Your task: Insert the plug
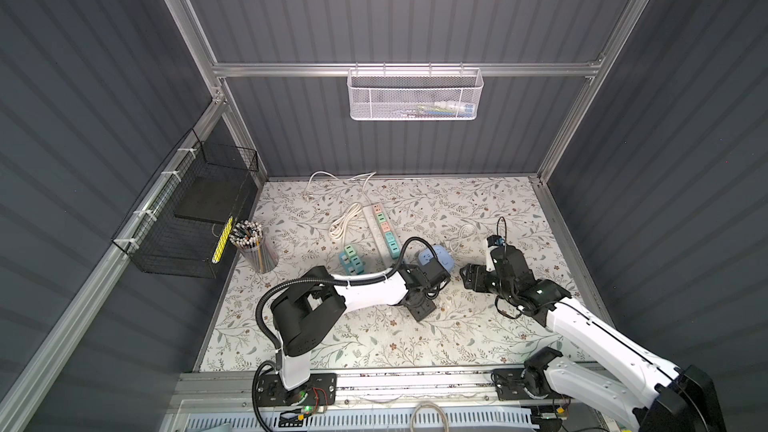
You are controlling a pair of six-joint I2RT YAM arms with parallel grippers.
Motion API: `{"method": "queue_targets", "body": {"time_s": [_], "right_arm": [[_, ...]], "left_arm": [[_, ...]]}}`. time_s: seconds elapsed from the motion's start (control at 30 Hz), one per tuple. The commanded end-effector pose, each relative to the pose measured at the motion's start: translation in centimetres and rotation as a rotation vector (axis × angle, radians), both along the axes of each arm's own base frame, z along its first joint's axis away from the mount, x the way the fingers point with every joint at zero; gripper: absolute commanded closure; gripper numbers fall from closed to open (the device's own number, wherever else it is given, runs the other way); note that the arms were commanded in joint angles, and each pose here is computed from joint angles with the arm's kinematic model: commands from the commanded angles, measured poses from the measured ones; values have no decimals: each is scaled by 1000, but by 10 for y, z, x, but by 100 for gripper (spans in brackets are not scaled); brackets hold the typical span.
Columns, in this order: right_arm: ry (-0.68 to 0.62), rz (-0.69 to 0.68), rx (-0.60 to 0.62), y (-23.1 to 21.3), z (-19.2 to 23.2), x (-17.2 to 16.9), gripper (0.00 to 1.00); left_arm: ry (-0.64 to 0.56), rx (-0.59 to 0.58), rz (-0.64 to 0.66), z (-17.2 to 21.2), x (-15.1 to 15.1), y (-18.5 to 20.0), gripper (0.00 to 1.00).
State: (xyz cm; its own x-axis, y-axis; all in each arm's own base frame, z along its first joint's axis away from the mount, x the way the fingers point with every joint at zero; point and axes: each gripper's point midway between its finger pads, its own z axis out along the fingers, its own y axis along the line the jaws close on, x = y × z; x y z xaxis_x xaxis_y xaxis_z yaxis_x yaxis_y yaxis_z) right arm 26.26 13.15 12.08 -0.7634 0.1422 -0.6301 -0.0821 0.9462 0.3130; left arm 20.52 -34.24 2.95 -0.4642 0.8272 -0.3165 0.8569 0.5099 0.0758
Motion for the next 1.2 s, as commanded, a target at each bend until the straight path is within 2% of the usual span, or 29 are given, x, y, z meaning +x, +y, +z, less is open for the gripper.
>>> {"method": "queue_targets", "body": {"time_s": [0.0,0.1,0.23,0.43,0.53,0.7,0.83,0.97,1.07,1.17], "right_arm": [[20,10,8,2,-7,-2,21],[32,4,-3,1,-8,-2,21],[28,-1,-1,0,-7,-2,21],[28,-1,0,0,-4,-2,22],[22,17,16,4,0,-2,23],[-31,79,92,17,21,-5,25],[-91,181,201,38,47,-10,29],[-137,348,347,68,78,-24,37],[-158,414,392,81,92,-29,50],[-164,453,396,89,96,-27,53]], "left_arm": [[-37,-24,0,-7,4,-2,36],[-45,-29,10,-10,5,0,40],[-79,-38,36,-5,10,2,53],[-138,-119,54,17,16,-3,63],[-189,-217,66,39,19,-8,66],[-324,-456,99,88,25,-10,72],[-457,-660,120,122,27,-3,74],[-555,-820,109,143,22,6,74],[-578,-851,98,150,20,7,75],[-564,-832,79,149,19,4,76]]}}
